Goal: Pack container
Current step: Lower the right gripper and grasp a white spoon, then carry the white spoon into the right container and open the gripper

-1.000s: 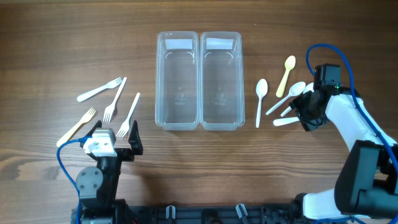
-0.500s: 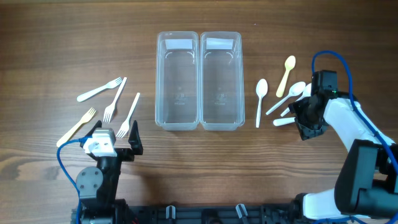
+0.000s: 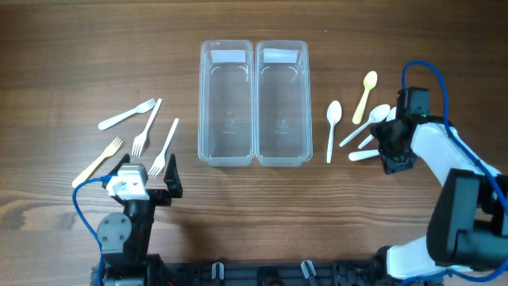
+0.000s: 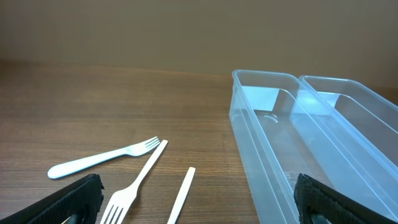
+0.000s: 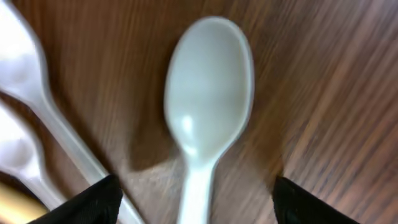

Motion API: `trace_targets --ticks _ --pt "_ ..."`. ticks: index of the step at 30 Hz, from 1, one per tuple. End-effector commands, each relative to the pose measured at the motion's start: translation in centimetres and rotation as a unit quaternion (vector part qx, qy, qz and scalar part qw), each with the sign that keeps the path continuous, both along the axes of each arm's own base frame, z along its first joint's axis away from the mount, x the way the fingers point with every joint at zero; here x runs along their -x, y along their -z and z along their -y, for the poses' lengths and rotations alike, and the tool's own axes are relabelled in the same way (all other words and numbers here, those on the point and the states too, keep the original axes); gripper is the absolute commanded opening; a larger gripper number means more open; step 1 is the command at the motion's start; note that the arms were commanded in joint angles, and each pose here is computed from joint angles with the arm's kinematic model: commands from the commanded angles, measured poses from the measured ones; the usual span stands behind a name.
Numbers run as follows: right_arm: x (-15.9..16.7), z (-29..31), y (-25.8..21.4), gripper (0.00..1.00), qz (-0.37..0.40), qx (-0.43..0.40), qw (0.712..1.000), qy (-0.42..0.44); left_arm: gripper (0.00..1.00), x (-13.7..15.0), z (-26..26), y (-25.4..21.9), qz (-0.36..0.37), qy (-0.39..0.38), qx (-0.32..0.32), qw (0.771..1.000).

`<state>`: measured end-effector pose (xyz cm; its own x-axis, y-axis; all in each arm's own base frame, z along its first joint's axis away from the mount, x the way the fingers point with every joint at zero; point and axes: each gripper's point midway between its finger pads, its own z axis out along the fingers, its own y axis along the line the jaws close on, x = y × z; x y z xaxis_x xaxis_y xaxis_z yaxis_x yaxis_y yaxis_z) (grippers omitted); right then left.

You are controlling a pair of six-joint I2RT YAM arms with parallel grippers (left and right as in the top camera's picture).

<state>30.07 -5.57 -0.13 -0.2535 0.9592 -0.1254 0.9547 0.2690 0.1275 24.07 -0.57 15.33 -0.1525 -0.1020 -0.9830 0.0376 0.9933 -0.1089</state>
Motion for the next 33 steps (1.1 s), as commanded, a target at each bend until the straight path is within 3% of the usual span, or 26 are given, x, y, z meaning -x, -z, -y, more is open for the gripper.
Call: trace_targets --ticks 1,5,9,11,15,19,27,31,33 --pt "1.6 0.3 2.9 0.79 -0.05 0.003 0.999 0.009 1.0 0.0 0.0 0.0 0.003 0.002 -0.009 1.0" --pt "2.0 0.2 4.0 0.76 -0.066 0.001 0.998 0.004 1.0 0.0 0.0 0.0 0.004 0.002 -0.009 1.0" --pt "2.0 0.1 4.0 0.56 -0.067 -0.001 0.998 -0.003 1.0 0.0 0.0 0.0 0.004 0.002 -0.009 1.0" --pt "2.0 -0.1 4.0 0.52 -0.067 -0.006 0.998 -0.011 1.0 0.0 0.0 0.0 0.004 0.002 -0.009 1.0" --pt "2.0 -0.2 4.0 0.23 -0.069 -0.008 0.997 -0.024 1.0 0.0 0.0 0.0 0.004 0.002 -0.009 1.0" --pt "2.0 -0.3 4.0 0.05 -0.069 -0.01 0.997 -0.024 1.0 0.0 0.0 0.0 0.004 0.002 -0.009 1.0" --pt "0.8 -0.2 2.3 0.04 -0.038 -0.002 0.996 -0.08 1.0 0.0 0.0 0.0 0.004 0.002 -0.009 1.0" --pt "-1.2 0.1 -2.1 0.04 0.031 0.024 0.991 -0.125 1.0 0.0 0.0 0.0 0.003 0.002 -0.009 1.0" --pt "-2.2 0.1 -6.7 0.04 0.097 0.057 0.978 -0.177 1.0 0.0 0.0 0.0 0.004 0.002 -0.009 1.0"
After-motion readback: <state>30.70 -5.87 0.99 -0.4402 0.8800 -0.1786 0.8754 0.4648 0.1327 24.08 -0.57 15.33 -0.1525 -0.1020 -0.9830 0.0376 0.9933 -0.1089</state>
